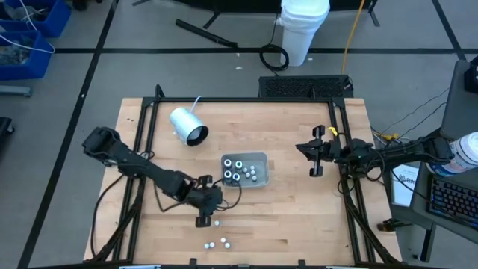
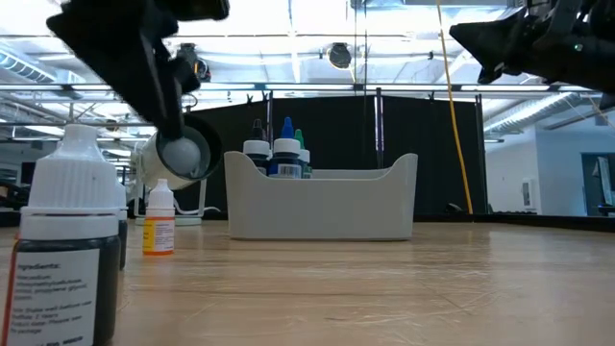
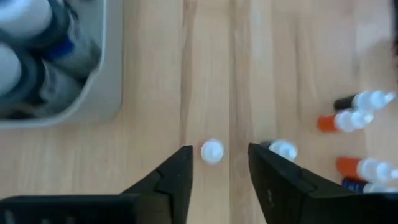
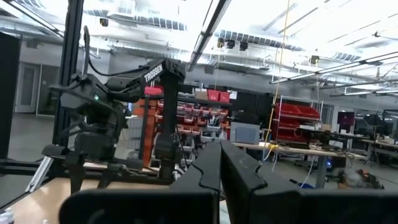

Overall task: Pick & Place food coloring
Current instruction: Put the small orange food coloring bottle into the gray bin

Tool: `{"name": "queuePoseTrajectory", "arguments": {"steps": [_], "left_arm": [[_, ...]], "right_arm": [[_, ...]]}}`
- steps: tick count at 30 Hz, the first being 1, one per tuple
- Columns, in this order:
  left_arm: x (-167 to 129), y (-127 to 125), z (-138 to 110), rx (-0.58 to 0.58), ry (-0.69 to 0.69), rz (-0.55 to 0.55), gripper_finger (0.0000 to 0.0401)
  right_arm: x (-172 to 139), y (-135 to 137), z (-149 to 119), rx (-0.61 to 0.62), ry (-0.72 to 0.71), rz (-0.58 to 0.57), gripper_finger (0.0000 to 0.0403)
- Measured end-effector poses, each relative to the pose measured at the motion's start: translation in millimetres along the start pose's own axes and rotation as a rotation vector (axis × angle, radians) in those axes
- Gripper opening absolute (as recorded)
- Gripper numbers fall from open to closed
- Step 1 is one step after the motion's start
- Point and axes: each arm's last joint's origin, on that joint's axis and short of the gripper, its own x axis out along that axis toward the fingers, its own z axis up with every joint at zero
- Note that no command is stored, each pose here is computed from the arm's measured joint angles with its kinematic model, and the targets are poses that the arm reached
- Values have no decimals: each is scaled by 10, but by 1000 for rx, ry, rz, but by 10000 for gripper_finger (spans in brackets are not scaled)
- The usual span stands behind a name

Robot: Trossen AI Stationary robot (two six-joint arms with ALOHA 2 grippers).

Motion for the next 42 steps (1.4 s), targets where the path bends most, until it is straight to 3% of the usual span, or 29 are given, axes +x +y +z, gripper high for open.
{"name": "queuePoseTrajectory", "arguments": {"steps": [9,22,35,38,42], "left_arm": [[227,96,31,-20,109,-28,199],[526,95,-35,-16,175,-18,200],[550,89,-39,-25,182,-31,200],[551,88,-37,-22,181,-35,187],[550,86,-38,20,183,-45,138]], "right_arm": [[0,4,-28,-23,28,4,0],[1,4,-29,-21,28,4,0],[1,3,-24,-38,23,3,0],[1,3,-24,-38,23,3,0],[1,3,-24,-37,23,3,0]]}}
